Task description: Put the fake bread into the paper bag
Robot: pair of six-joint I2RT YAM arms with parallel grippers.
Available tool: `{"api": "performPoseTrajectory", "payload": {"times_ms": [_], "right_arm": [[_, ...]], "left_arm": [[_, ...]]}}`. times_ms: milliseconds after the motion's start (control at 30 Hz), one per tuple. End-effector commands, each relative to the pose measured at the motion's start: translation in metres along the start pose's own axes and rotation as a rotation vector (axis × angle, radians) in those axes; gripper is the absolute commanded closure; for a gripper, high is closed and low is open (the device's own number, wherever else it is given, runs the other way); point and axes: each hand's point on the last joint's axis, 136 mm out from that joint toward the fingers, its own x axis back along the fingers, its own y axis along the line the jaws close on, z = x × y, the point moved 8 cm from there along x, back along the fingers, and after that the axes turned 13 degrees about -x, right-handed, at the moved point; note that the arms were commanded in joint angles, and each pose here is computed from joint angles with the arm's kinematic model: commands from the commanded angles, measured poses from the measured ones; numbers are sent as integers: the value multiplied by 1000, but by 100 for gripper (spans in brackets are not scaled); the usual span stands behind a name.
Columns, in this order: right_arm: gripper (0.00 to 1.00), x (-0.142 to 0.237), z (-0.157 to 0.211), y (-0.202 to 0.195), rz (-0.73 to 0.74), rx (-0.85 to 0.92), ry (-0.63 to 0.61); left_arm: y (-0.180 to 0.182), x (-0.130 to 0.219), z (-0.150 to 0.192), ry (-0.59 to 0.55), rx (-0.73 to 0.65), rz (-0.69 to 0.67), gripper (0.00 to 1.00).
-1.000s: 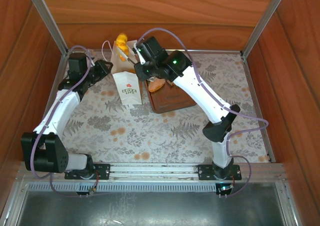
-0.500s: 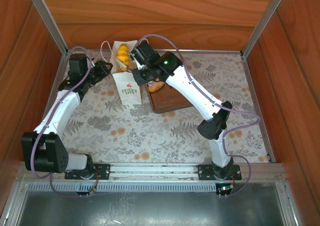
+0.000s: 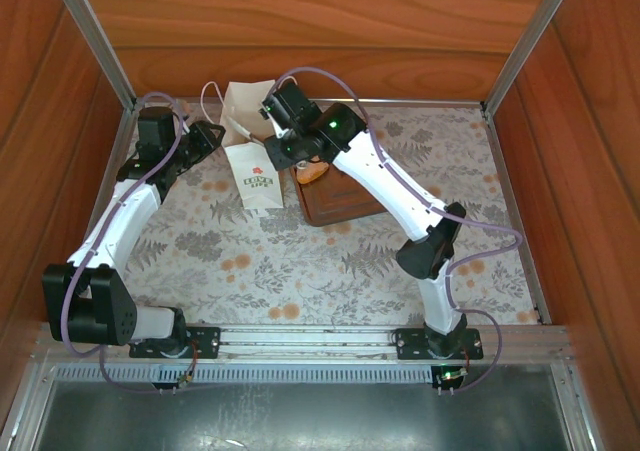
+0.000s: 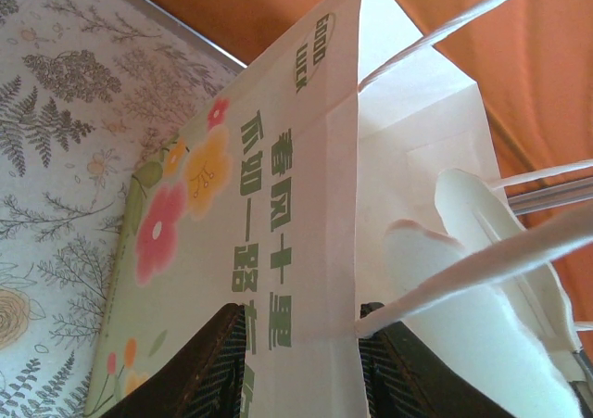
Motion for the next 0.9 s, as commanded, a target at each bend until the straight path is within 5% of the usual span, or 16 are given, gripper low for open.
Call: {"api": "performPoseTrajectory", "payload": {"times_ms": [0, 600, 867], "right_arm": [[49, 41, -13, 1, -30, -22, -113], [49, 164, -12, -21, -181, -75, -384], [49, 179, 28, -79, -32, -163, -403]], "left_arm": [[-5, 9, -3, -25, -2, 16, 62], [-28, 51, -14, -126, -49, 56, 46], [-28, 79, -9, -204, -90, -5, 31]]}}
